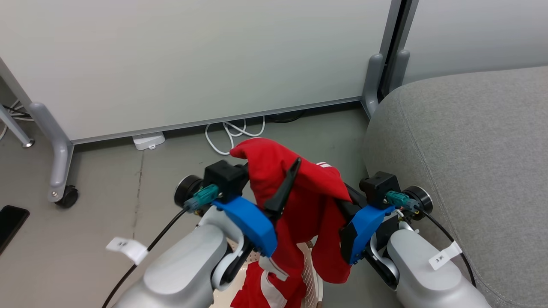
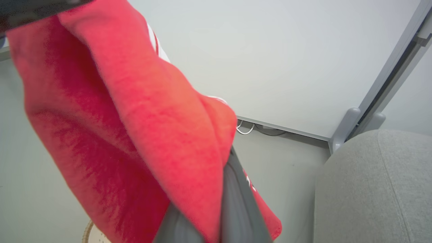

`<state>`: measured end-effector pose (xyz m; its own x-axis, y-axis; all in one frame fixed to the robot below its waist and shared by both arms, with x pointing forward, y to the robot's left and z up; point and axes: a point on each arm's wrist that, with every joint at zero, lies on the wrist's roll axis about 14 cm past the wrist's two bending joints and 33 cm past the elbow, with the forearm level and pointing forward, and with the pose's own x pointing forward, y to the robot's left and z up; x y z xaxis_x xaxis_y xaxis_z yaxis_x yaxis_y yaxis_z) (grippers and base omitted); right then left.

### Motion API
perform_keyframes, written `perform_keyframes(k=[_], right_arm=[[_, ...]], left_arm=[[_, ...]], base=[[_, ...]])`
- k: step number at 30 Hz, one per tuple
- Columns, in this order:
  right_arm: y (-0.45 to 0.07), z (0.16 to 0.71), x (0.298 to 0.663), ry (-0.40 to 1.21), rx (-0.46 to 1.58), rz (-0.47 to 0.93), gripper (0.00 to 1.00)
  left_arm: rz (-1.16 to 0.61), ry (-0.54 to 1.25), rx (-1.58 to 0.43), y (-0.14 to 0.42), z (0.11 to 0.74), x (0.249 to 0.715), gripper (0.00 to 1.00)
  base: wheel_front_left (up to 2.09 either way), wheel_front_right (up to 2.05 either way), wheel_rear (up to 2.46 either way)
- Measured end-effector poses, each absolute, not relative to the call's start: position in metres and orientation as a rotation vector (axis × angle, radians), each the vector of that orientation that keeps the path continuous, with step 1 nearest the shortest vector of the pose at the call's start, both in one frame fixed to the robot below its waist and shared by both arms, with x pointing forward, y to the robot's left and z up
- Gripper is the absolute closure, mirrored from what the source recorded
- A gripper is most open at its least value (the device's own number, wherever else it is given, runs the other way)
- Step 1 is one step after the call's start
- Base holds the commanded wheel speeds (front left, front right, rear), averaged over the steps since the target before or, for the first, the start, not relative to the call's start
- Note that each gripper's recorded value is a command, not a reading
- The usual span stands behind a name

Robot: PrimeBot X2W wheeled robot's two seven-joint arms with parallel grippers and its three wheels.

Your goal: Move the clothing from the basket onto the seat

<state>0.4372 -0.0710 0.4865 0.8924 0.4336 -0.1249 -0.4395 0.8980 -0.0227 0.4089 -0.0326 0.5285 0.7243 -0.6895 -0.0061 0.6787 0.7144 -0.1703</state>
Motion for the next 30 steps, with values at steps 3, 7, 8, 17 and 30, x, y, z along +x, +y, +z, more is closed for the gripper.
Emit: perform_keyframes(k=[3, 7, 8, 17, 30], right_arm=[[-0.075, 0.488, 0.438, 0.114, -0.051, 0.443, 1.0], [-0.08, 0.489, 0.438, 0.11, -0.049, 0.428, 1.0], [-0.081, 0.489, 0.438, 0.11, -0.049, 0.424, 1.0], [-0.1, 0.491, 0.436, 0.102, -0.051, 0.378, 1.0], [-0.141, 0.495, 0.424, 0.091, -0.044, 0.271, 1.0]], left_arm=[[-0.741, 0.059, -0.18, -0.023, 0.527, 0.405, 0.0], [-0.711, 0.026, -0.214, -0.009, 0.531, 0.4, 0.0], [-0.7, 0.019, -0.217, -0.005, 0.531, 0.399, 0.0], [-0.649, 0.007, -0.204, 0.017, 0.515, 0.383, 0.0], [-0.622, 0.014, -0.21, 0.016, 0.499, 0.386, 0.0]], base=[[0.0, 0.0, 0.0], [0.0, 0.0, 0.0], [0.0, 0.0, 0.0], [0.0, 0.0, 0.0], [0.0, 0.0, 0.0]])
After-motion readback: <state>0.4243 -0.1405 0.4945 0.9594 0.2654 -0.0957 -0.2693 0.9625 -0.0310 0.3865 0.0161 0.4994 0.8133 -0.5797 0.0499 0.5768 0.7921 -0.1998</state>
